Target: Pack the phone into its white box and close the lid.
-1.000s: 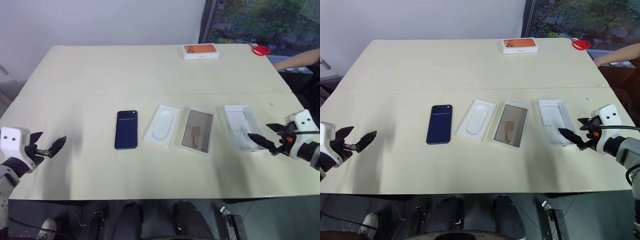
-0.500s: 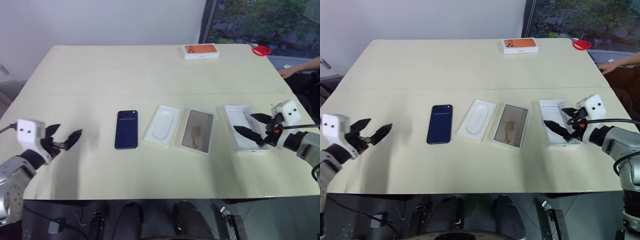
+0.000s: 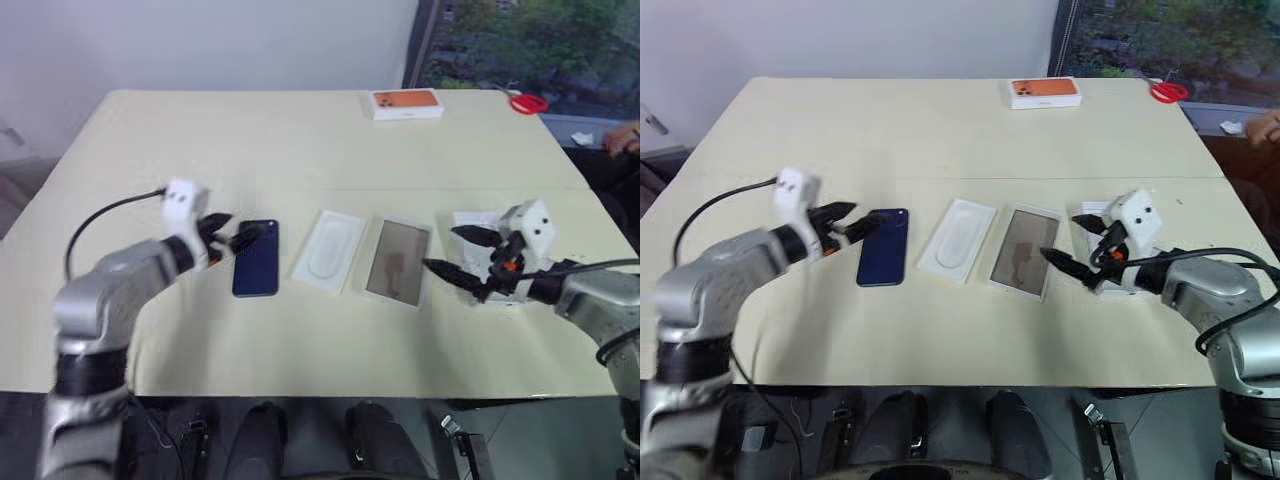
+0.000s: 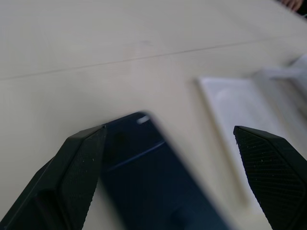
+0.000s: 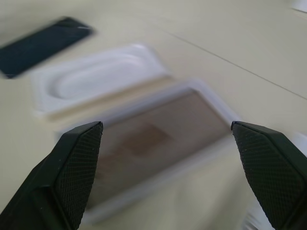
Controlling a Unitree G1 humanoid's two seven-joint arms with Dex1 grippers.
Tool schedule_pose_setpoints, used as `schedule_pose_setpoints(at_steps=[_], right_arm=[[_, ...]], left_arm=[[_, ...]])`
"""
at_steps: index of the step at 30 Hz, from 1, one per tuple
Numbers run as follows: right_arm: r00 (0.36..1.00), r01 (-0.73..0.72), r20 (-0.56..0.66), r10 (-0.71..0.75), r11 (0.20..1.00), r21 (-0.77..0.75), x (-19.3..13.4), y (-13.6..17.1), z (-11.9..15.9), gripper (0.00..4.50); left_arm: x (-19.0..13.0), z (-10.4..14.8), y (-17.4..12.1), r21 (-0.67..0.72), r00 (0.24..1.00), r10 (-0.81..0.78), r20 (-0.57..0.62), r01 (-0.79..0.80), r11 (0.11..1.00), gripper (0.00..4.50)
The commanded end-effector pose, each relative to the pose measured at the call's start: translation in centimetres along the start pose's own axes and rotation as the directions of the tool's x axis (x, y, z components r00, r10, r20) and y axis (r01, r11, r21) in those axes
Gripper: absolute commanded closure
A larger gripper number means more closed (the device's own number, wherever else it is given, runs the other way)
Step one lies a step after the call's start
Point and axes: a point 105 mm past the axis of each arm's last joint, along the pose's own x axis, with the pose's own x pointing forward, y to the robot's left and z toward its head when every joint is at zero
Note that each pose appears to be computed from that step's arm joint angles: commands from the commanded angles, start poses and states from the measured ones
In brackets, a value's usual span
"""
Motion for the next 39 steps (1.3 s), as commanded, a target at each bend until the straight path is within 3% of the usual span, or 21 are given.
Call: schedule_pose_setpoints(at_steps=[1, 8, 13, 21, 25, 31, 39], right_arm=[[0.999, -0.013, 0.032, 0.014, 1.0, -0.022, -0.1, 0.9, 1.0, 0.02], [0.999, -0.033, 0.025, 0.033, 0.999, -0.008, -0.1, 2.5, 0.6, 0.02], [1.0, -0.019, 0.017, 0.019, 1.0, -0.007, -0.4, 2.5, 0.3, 0.02], [1.0, 0.01, 0.016, -0.009, 1.0, -0.014, -0.7, 2.2, 0.4, 0.02], [0.999, 0.03, 0.015, -0.03, 0.999, -0.013, -0.9, 2.0, 0.3, 0.0], [0.999, 0.035, 0.013, -0.035, 0.999, -0.008, -0.9, 2.3, 0.1, 0.0], [0.999, 0.037, 0.007, -0.037, 0.999, 0.005, -0.9, 2.4, -0.4, 0.0]], left_arm=[[0.9, -0.5, -1.1, -0.032, 0.995, -0.012, -0.098, 0.008, 0.999, 0.05], [3.4, -2.0, -3.3, -0.068, 0.941, -0.032, -0.338, 0.01, 0.998, 0.05], [4.2, -2.5, -5.1, -0.111, 0.917, -0.107, -0.385, 0.069, 0.991, 0.05], [4.8, -3.9, -5.3, -0.141, 0.89, -0.104, -0.444, 0.045, 0.989, 0.05], [5.1, -4.4, -5.4, -0.173, 0.886, -0.115, -0.45, 0.04, 0.984, 1.41], [5.0, -4.3, -4.2, -0.186, 0.893, -0.08, -0.443, -0.004, 0.983, 4.39], [3.3, -1.5, -2.5, -0.314, 0.945, -0.122, -0.304, 0.021, 0.949, 4.46]])
